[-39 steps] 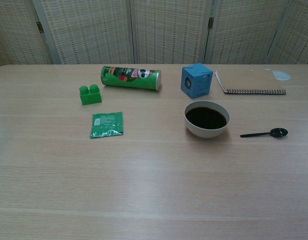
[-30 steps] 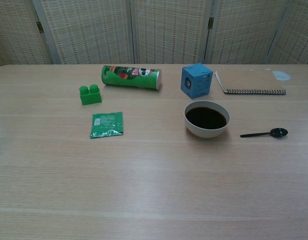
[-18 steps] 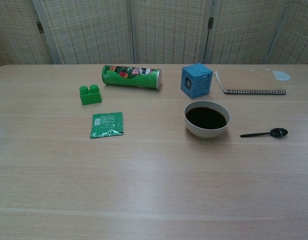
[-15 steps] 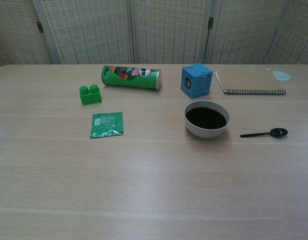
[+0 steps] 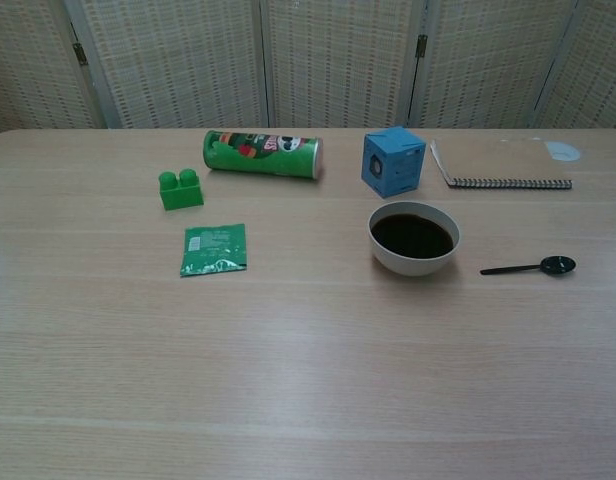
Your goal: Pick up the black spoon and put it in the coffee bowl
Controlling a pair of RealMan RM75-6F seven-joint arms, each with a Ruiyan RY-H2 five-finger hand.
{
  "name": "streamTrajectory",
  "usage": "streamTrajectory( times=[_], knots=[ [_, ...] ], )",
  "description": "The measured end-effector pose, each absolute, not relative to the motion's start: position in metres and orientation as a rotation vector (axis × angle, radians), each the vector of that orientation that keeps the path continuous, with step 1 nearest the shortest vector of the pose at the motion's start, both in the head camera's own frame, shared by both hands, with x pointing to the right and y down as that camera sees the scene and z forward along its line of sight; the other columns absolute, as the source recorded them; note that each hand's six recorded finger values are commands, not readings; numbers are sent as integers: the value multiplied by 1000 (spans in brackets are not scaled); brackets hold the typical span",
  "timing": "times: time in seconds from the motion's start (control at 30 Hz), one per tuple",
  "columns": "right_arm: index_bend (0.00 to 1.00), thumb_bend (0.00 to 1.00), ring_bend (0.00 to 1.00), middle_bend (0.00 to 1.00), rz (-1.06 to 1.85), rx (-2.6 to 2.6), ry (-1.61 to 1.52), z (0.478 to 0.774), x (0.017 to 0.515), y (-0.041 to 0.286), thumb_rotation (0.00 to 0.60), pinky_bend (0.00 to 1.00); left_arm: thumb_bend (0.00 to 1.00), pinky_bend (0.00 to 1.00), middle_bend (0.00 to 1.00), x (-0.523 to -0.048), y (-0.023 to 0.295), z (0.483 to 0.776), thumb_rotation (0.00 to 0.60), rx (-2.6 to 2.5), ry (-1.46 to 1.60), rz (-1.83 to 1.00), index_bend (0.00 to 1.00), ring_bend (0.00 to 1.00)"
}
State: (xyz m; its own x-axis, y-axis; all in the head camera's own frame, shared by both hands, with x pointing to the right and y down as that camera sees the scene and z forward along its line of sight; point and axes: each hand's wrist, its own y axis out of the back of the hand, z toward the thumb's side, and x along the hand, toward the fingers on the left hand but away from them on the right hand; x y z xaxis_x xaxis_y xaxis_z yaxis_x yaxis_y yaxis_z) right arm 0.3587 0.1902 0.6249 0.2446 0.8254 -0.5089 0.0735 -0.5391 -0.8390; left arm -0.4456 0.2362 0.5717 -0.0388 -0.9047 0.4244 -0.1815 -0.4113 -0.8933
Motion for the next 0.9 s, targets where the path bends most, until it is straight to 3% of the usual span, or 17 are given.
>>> streamTrajectory(
  times=[0.07, 0.23, 0.9],
  knots=[
    [320, 264, 910, 761, 1358, -1823, -783, 636, 352, 187, 600, 982, 231, 269, 303, -447, 237, 572, 600, -1620, 1161, -1507, 268, 248],
    [362, 290, 997, 846, 1381, -1829, -696, 662, 342, 179, 600, 1000, 231, 269, 303, -451, 240, 572, 600, -1614, 1164, -1521, 268, 248],
    [416, 308, 1000, 859, 1468, -1859, -545, 739, 305, 148, 600, 1000, 231, 269, 303, -451, 241, 568, 600, -1602, 1178, -1507, 279, 248]
  ],
)
